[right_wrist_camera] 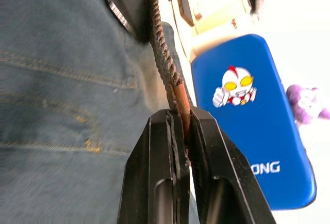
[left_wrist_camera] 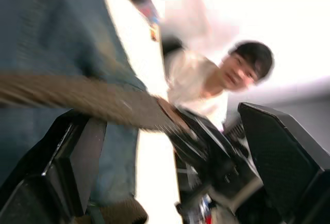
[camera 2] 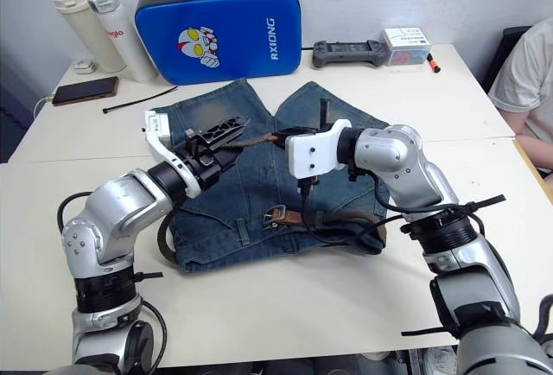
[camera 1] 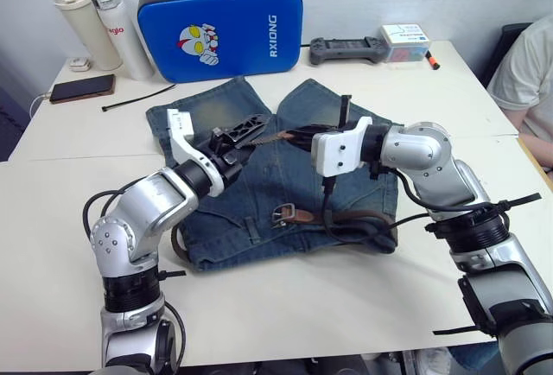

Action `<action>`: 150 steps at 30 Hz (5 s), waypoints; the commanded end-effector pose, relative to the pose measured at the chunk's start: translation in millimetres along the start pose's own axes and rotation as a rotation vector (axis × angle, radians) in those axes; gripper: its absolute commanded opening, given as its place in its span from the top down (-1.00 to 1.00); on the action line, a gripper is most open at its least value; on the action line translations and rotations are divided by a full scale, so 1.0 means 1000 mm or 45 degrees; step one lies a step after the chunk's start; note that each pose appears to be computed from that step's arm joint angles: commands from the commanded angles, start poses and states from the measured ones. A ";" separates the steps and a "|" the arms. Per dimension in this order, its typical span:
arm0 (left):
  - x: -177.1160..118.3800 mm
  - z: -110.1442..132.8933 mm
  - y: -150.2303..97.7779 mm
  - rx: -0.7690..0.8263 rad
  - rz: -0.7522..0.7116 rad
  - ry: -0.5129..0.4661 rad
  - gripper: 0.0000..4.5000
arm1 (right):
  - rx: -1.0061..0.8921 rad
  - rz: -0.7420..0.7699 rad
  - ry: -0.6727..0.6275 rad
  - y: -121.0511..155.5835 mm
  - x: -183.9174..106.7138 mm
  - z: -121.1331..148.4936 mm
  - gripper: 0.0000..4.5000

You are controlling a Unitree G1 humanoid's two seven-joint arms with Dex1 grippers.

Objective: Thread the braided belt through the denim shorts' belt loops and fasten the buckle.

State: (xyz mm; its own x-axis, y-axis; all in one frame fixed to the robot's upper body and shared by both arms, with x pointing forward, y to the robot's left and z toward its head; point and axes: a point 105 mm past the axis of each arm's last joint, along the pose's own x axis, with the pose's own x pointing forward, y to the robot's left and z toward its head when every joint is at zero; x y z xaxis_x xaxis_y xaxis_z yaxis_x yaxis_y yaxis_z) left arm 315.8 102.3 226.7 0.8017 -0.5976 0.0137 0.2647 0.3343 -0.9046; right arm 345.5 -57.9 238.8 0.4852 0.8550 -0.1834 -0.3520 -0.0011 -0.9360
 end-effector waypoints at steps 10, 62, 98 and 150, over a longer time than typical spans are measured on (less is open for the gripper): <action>0.007 0.002 0.003 -0.134 0.048 -0.016 -0.42 | -0.032 -0.078 -0.045 -0.016 -0.013 0.018 1.00; -0.106 -0.033 0.071 0.416 0.507 0.170 1.00 | 0.898 0.685 -0.047 0.037 -0.044 0.033 -0.97; -0.060 -0.060 0.112 0.247 0.583 -0.087 1.00 | 0.915 0.577 0.082 0.026 -0.048 0.027 -0.97; -0.060 -0.045 0.078 0.228 0.604 0.144 -0.52 | 0.622 0.500 0.163 0.075 -0.035 0.015 -1.00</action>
State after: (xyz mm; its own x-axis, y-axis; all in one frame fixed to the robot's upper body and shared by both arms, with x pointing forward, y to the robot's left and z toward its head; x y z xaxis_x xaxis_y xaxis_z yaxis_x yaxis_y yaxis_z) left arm 267.2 129.1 127.4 0.7751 -0.4298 -0.4631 -0.0165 0.7189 -0.6949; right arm 290.0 -80.0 165.8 0.3265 0.7514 -0.5734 -0.8460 -0.0383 -0.5318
